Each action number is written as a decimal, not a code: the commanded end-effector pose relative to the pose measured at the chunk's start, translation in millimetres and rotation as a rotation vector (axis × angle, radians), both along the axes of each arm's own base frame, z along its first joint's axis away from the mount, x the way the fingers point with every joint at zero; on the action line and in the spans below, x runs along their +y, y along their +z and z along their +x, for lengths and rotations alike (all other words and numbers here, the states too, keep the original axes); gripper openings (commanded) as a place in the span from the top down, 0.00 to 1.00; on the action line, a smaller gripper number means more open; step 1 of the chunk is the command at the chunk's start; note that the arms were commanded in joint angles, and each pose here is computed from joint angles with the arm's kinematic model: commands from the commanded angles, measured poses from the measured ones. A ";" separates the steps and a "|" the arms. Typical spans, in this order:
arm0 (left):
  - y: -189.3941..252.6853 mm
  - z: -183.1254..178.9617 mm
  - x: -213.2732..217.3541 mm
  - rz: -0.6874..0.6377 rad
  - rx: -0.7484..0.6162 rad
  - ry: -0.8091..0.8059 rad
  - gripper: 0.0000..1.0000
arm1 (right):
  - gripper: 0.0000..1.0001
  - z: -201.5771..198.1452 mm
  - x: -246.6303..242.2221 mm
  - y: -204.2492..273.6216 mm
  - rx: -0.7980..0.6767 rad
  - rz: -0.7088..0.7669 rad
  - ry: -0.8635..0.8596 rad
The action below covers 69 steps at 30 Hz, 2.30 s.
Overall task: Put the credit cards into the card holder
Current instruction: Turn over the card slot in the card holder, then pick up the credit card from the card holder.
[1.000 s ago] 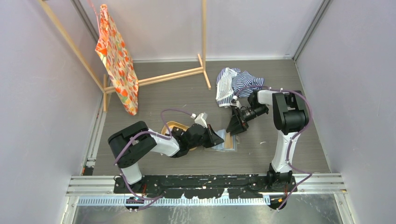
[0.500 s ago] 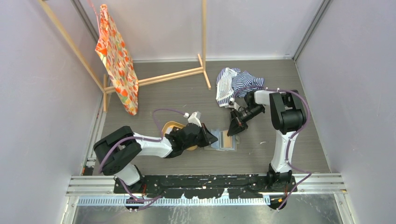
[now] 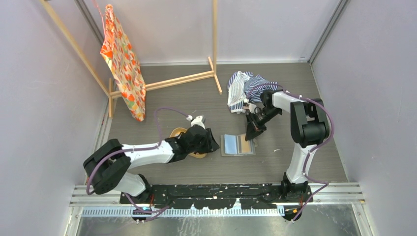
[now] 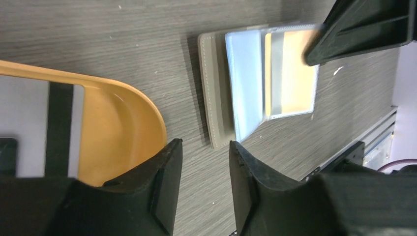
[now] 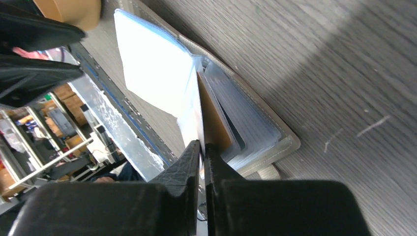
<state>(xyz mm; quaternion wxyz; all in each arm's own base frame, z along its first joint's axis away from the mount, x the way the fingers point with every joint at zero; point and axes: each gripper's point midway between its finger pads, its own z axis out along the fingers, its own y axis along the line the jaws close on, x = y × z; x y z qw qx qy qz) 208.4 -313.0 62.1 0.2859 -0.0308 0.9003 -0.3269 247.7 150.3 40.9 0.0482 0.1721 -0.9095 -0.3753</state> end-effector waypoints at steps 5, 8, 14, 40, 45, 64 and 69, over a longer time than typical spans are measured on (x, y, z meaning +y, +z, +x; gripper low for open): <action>83.4 17.5 20.8 0.050 -0.247 -0.137 0.43 | 0.74 16.6 -17.3 21.0 -0.179 -0.077 0.044; 94.5 19.9 39.5 0.056 -0.267 -0.142 0.33 | 0.68 21.5 -24.5 29.0 -0.258 -0.119 0.045; 88.2 18.5 76.6 0.070 -0.225 -0.108 0.25 | 0.65 23.2 -29.7 58.9 -0.429 -0.091 0.071; 9.2 32.5 132.4 0.720 -0.009 -0.331 0.00 | 0.64 -6.8 -0.1 93.0 -0.499 0.197 0.157; -4.4 34.0 132.7 0.727 0.009 -0.349 0.00 | 0.64 -8.0 0.5 95.0 -0.500 0.204 0.159; -51.4 27.6 140.6 0.729 0.255 -0.343 0.00 | 0.64 -10.4 1.0 97.2 -0.500 0.216 0.168; -62.6 14.5 141.2 0.694 0.312 -0.312 0.07 | 0.64 -11.1 1.7 97.5 -0.496 0.222 0.170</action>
